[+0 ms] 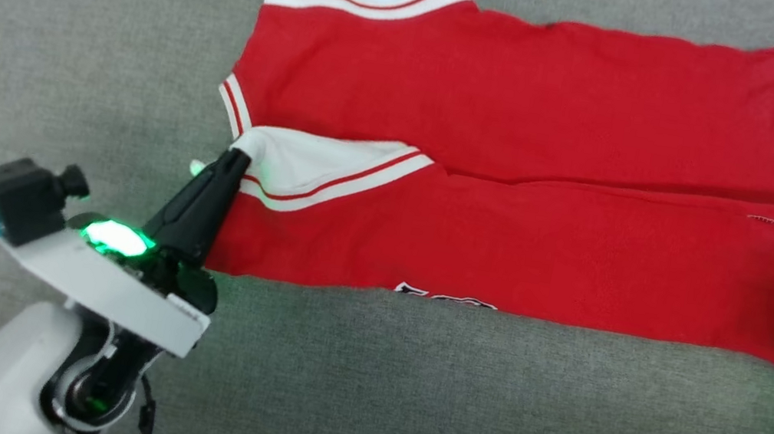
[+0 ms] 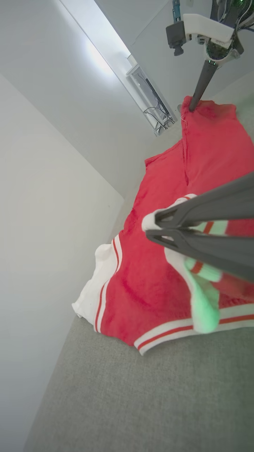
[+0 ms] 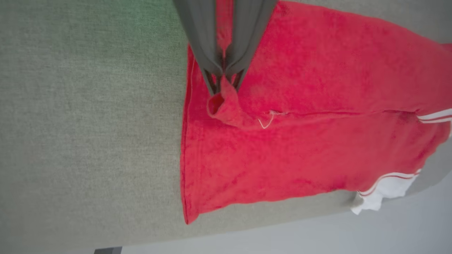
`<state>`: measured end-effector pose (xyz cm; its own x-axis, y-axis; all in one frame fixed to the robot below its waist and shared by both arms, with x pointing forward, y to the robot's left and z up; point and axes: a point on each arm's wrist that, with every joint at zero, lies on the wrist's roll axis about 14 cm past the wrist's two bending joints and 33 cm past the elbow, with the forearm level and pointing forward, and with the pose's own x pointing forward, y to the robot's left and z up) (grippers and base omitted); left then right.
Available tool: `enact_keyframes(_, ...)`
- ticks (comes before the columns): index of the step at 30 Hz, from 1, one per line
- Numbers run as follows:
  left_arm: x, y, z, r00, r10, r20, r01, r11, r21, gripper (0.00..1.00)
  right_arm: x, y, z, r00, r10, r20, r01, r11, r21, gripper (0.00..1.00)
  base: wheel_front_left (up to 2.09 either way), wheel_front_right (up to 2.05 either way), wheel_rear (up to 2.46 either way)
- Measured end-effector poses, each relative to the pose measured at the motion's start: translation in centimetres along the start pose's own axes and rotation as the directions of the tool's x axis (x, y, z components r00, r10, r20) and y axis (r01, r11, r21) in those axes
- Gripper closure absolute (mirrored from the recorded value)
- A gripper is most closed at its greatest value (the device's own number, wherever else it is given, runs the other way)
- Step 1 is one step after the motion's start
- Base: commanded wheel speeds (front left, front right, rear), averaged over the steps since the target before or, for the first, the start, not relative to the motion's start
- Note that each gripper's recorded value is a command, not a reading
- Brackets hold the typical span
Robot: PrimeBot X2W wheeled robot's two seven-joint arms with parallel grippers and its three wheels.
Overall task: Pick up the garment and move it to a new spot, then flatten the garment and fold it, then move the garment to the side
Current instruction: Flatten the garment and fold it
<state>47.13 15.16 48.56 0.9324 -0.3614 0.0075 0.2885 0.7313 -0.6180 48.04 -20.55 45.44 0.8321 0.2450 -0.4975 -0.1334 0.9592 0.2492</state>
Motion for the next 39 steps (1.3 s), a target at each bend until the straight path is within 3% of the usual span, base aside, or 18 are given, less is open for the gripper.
enact_keyframes(9,0.6,4.4,-3.5,0.991,0.102,-0.082,-0.097,0.993,0.064,1.0,2.2,-1.4,-3.9,0.995,-0.037,-0.091,0.038,0.999,0.005,1.0,0.0,0.0,0.0)
enact_keyframes(14,0.8,5.3,-3.9,0.988,0.124,-0.091,-0.115,0.989,0.092,0.98,2.6,-1.4,-4.4,0.995,-0.036,-0.096,0.037,0.999,0.004,1.0,0.0,0.0,0.0)
enact_keyframes(16,0.8,5.6,-3.8,0.987,0.131,-0.091,-0.121,0.987,0.11,0.51,2.7,-1.3,-4.5,0.995,-0.033,-0.097,0.034,0.999,0.005,1.0,0.0,0.0,0.0)
enact_keyframes(17,0.8,5.8,-3.7,0.986,0.137,-0.092,-0.125,0.985,0.119,0.07,2.7,-1.2,-4.4,0.995,-0.031,-0.095,0.031,1.0,0.005,1.0,0.0,0.0,0.0)
enact_keyframes(18,0.8,5.8,-3.5,0.986,0.138,-0.091,-0.125,0.984,0.127,0.0,2.6,-1.1,-4.4,0.996,-0.029,-0.089,0.029,1.0,0.004,0.94,0.0,0.0,0.0)
enact_keyframes(19,0.7,5.8,-3.4,0.986,0.136,-0.093,-0.123,0.983,0.137,0.0,2.6,-1.1,-4.3,0.996,-0.03,-0.084,0.031,1.0,0.003,0.68,0.0,0.0,0.0)
enact_keyframes(20,0.6,5.8,-3.3,0.986,0.135,-0.097,-0.12,0.982,0.146,0.0,2.5,-1.1,-4.2,0.996,-0.036,-0.076,0.036,0.999,0.001,0.3,0.0,0.0,0.0)
enact_keyframes(21,0.5,5.8,-3.1,0.986,0.133,-0.104,-0.115,0.98,0.161,0.0,2.4,-1.2,-4.0,0.997,-0.04,-0.067,0.04,0.999,-0.002,0.0,0.0,0.0,0.0)
enact_keyframes(25,0.0,6.0,-1.0,0.982,0.132,-0.133,-0.089,0.953,0.288,0.0,1.6,-1.0,-2.5,0.999,-0.048,-0.003,0.048,0.999,-0.003,0.0,0.0,0.0,0.0)
enact_keyframes(32,-0.6,4.2,3.6,0.957,0.162,-0.241,-0.026,0.873,0.487,0.0,-0.5,0.0,1.7,0.988,-0.036,0.152,0.038,0.999,-0.011,0.0,0.0,0.0,0.0)
enact_keyframes(36,-2.1,3.1,3.2,0.872,0.233,-0.43,0.03,0.853,0.521,0.0,-1.6,0.8,3.1,0.98,-0.019,0.196,0.023,1.0,-0.018,0.0,0.0,0.0,0.0)
enact_keyframes(39,-3.6,2.7,2.0,0.765,0.29,-0.575,0.069,0.851,0.521,0.0,-1.9,1.3,3.4,0.978,-0.005,0.207,0.01,1.0,-0.023,0.0,0.0,0.0,0.0)
